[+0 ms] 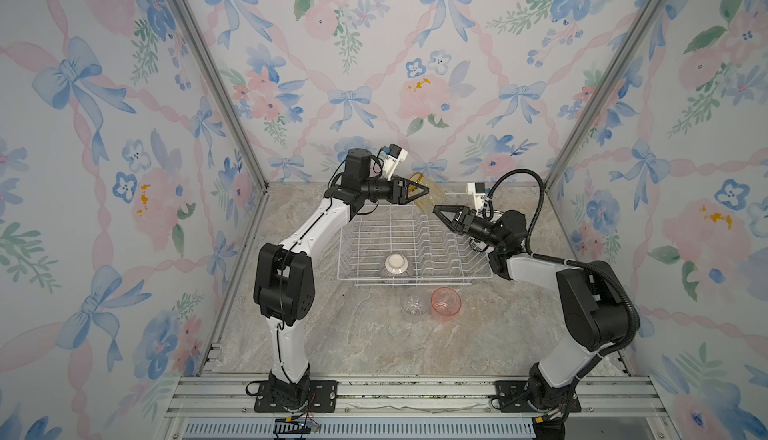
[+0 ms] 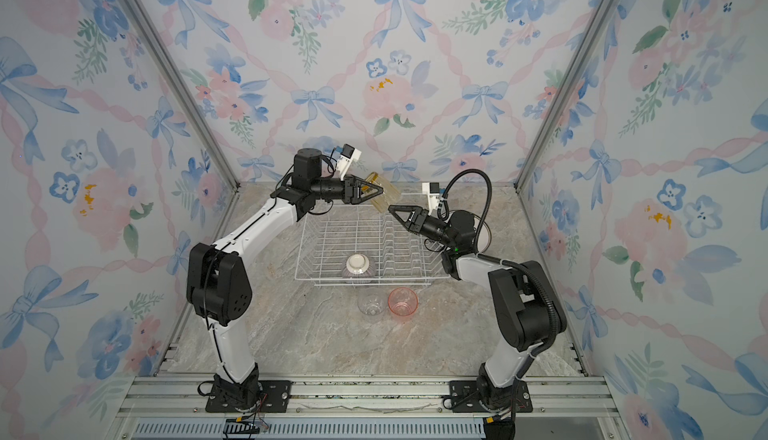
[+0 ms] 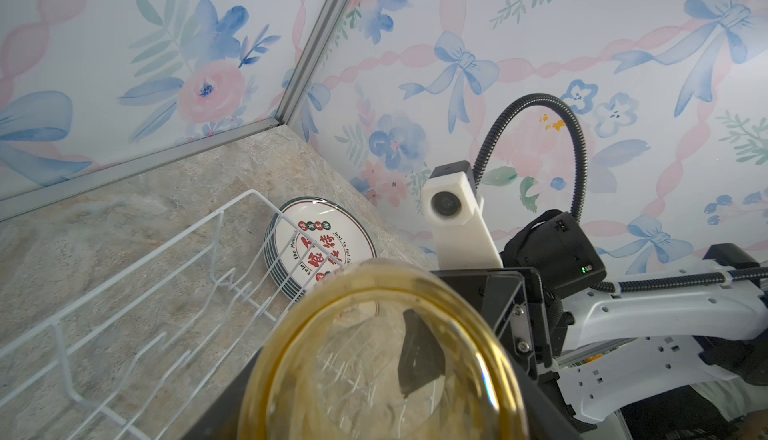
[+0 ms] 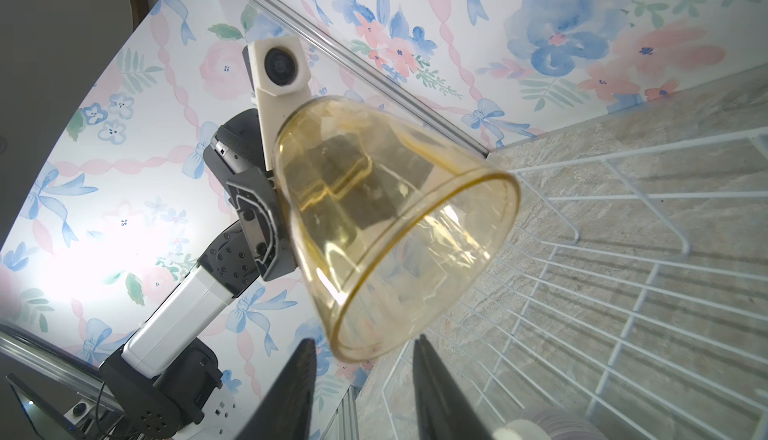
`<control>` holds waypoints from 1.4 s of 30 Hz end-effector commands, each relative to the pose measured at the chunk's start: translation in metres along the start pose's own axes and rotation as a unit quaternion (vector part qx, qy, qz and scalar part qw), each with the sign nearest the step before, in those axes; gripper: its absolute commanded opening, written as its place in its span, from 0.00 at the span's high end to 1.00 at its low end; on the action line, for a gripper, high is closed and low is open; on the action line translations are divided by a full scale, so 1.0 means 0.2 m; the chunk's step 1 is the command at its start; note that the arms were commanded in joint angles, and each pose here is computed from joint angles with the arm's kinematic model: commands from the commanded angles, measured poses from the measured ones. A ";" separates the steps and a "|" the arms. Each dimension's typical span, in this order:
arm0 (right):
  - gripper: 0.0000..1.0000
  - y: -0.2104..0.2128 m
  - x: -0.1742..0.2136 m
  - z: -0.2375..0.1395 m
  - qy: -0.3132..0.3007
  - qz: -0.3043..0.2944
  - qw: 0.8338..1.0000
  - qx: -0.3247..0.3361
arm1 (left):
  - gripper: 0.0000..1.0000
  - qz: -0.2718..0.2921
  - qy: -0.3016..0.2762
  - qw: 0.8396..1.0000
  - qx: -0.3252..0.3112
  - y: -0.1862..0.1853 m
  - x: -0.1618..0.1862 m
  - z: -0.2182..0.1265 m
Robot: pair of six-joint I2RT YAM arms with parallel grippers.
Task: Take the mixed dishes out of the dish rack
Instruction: 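Grasp the yellow glass with the right gripper beside the left gripper, then open the left gripper and pull the yellow glass away with the right gripper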
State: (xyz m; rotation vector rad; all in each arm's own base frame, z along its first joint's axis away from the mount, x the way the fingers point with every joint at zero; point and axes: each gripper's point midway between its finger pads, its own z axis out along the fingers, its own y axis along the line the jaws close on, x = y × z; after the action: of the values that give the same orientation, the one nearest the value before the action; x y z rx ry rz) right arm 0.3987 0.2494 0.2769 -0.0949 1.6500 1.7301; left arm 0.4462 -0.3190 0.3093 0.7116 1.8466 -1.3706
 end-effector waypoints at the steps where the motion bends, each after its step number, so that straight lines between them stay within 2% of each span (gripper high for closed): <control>1: 0.62 0.15 -0.12 0.01 -0.031 -0.037 0.997 -0.056 | 0.32 0.021 -0.019 0.999 0.033 -0.12 -0.06 -0.02; 10: 0.63 0.22 -0.13 0.04 -0.027 -0.058 0.996 -0.065 | 0.32 0.012 -0.016 0.999 0.038 -0.11 -0.03 0.02; 14: 0.72 0.22 -0.13 0.06 -0.027 -0.058 0.996 -0.069 | 0.32 0.012 -0.015 0.999 0.048 -0.13 -0.03 0.05; 19: 0.76 0.28 -0.15 0.08 -0.027 -0.068 0.994 -0.086 | 0.32 0.005 -0.010 0.998 0.057 -0.12 0.00 0.08; 22: 0.86 0.32 -0.16 0.09 -0.026 -0.074 0.993 -0.090 | 0.31 0.001 -0.008 0.998 0.061 -0.12 0.01 0.09; 24: 0.98 0.33 -0.16 0.10 -0.026 -0.075 0.993 -0.088 | 0.31 0.001 -0.009 0.998 0.061 -0.12 0.01 0.09; 25: 1.00 0.33 -0.17 0.10 -0.026 -0.076 0.993 -0.086 | 0.31 0.001 -0.009 0.998 0.061 -0.12 0.01 0.09; 29: 1.00 0.34 -0.16 0.10 -0.023 -0.088 0.993 -0.076 | 0.23 0.003 -0.012 0.998 0.060 -0.13 0.00 0.09; 30: 1.00 0.35 -0.15 0.09 -0.022 -0.092 0.993 -0.072 | 0.15 0.002 -0.013 0.998 0.059 -0.13 0.00 0.09; 31: 1.00 0.35 -0.15 0.09 -0.020 -0.096 0.993 -0.067 | 0.02 0.003 -0.014 0.998 0.057 -0.12 0.00 0.08; 35: 1.00 0.36 -0.13 0.08 -0.006 -0.114 0.993 -0.030 | 0.02 0.009 -0.031 0.999 0.034 -0.11 -0.04 0.04; 38: 1.00 0.31 -0.10 0.05 0.015 -0.137 0.990 0.033 | 0.02 0.018 -0.056 0.998 -0.008 -0.09 -0.07 -0.05; 40: 1.00 0.27 -0.07 0.01 0.033 -0.162 0.981 0.097 | 0.02 0.027 -0.071 0.996 -0.039 -0.07 -0.08 -0.11; 42: 1.00 0.26 -0.02 -0.05 0.067 -0.208 0.962 0.165 | 0.02 0.036 -0.086 0.992 -0.083 -0.04 -0.09 -0.18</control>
State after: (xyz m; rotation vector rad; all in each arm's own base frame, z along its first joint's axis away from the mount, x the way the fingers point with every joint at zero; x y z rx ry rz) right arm 0.3828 0.2507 0.3258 -0.2548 1.7223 1.4190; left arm 0.4328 -0.3136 0.3113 0.6091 1.8194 -1.3564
